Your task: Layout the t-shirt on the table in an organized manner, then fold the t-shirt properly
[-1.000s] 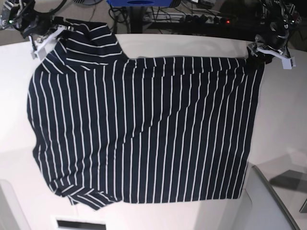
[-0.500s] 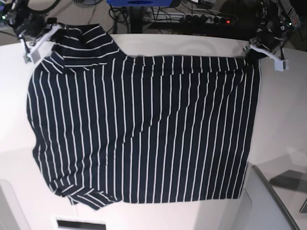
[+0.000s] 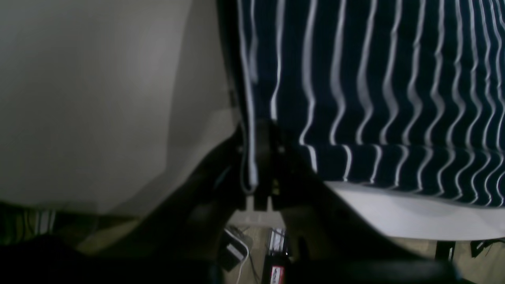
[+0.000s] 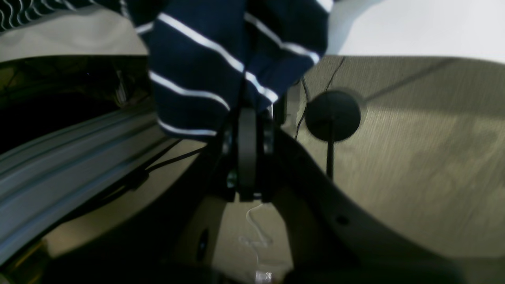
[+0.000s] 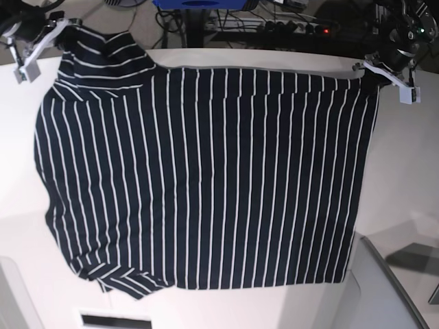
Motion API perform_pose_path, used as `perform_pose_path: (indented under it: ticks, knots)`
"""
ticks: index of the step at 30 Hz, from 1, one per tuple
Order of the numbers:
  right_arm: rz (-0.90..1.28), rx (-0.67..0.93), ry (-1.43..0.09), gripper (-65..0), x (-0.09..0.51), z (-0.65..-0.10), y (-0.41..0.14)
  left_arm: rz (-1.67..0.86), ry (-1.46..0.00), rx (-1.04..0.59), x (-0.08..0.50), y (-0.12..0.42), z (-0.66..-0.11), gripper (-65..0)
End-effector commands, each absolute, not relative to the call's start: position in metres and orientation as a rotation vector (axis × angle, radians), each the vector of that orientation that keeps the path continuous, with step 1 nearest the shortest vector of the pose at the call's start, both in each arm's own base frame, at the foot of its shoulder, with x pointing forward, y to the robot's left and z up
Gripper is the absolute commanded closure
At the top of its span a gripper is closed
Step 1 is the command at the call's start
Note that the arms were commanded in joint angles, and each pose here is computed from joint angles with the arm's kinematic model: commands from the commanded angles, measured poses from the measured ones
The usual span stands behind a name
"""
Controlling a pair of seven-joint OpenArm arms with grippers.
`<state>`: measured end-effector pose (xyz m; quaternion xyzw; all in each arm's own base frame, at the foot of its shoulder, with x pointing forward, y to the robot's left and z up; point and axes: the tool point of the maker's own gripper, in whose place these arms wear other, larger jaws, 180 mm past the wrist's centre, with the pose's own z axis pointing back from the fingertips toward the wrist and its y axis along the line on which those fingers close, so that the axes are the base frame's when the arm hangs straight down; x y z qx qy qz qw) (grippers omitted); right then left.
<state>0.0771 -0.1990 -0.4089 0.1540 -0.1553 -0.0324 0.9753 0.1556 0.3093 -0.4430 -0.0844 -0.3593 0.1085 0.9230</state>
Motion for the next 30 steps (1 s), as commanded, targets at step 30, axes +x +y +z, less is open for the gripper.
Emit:
perform_pose_path:
  ticks: [30]
  knots:
    - [-0.094, 0.427, -0.447, -0.6, 0.094, -0.383, -0.204, 0.179, -0.819, -0.154, 0.17, 0.306, -0.417, 0.0]
